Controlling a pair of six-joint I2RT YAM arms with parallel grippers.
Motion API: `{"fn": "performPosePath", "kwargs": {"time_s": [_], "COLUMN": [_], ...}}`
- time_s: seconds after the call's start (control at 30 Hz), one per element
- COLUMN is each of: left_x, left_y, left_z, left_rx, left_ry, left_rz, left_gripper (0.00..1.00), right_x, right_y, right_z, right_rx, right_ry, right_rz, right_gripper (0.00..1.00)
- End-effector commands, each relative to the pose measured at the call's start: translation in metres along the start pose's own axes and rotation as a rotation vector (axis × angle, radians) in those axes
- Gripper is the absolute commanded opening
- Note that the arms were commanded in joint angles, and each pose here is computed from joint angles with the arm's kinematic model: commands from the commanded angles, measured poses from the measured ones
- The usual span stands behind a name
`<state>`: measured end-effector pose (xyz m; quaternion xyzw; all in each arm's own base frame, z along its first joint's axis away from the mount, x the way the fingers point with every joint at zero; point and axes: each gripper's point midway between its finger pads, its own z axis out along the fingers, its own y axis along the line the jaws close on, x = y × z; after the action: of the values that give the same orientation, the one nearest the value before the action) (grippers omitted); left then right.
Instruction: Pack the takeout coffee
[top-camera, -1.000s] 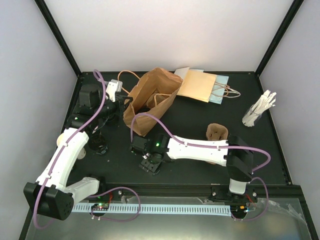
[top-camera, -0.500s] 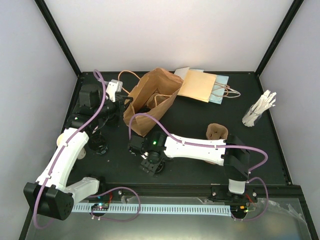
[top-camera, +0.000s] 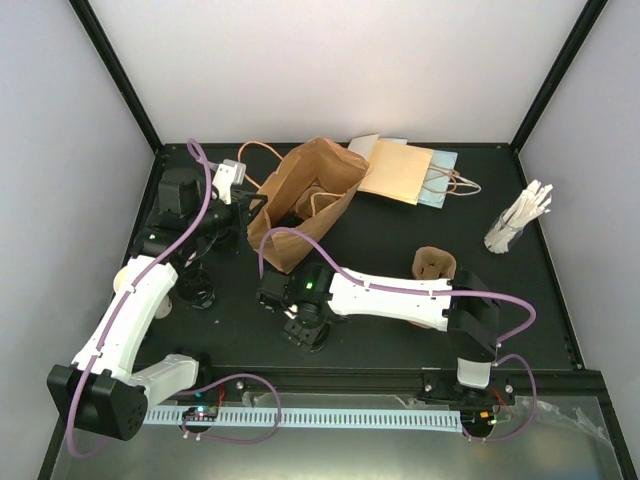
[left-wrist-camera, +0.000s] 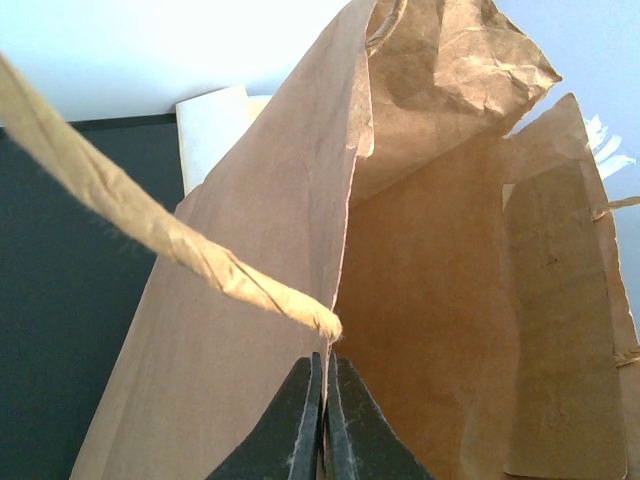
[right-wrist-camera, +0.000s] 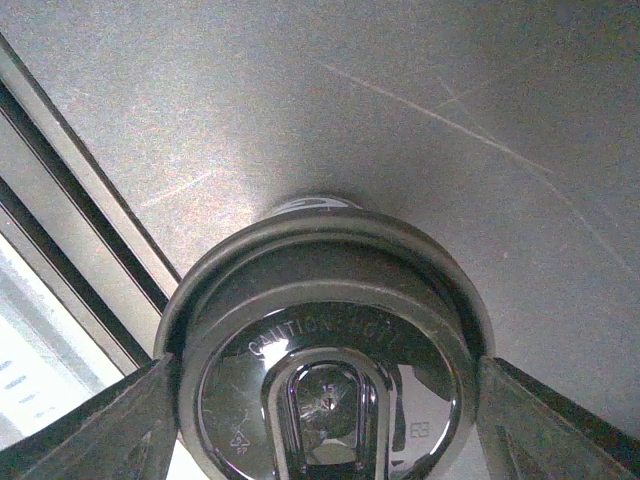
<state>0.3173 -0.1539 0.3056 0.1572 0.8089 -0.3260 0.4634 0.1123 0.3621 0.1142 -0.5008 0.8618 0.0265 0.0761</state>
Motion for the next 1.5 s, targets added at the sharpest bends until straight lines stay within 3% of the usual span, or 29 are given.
{"fn": "performPosePath", "kwargs": {"time_s": [0.0,0.5,1.0,1.27,1.47], "left_x": [-0.014,-0.016,-0.017,-0.018,-0.018], "left_y": [-0.005,-0.007,-0.009,-0.018,-0.034], "left_z": [-0.001,-0.002,-0.002,-0.004,-0.008], "left_rx": [0.03,0.037,0.045,0.085,0.113], "left_ry": [-0.042,-0.048,-0.05,-0.044,-0.021], "left_rz": [0.019,0.019,0.018,0.009,0.065], "left_gripper": [0.02,0.02,0.02,0.01,0.02], "right_x": [0.004,0.007,0.01,-0.001,0.018], "right_y": [-0.001,-0.001,0.003,-0.021,-0.03], "right_z": [-0.007,-0.005,0.0,-0.052,-0.114], "right_rx": [0.002,0.005,-0.011,0.085,0.078], "right_ry": [0.012,0.036,0.059,-0.117,-0.285], "right_rz": [-0.009,-0.019,-0.034,0.013,0.048], "right_gripper": [0.81,0.83,0.78,0.74,0.72]}}
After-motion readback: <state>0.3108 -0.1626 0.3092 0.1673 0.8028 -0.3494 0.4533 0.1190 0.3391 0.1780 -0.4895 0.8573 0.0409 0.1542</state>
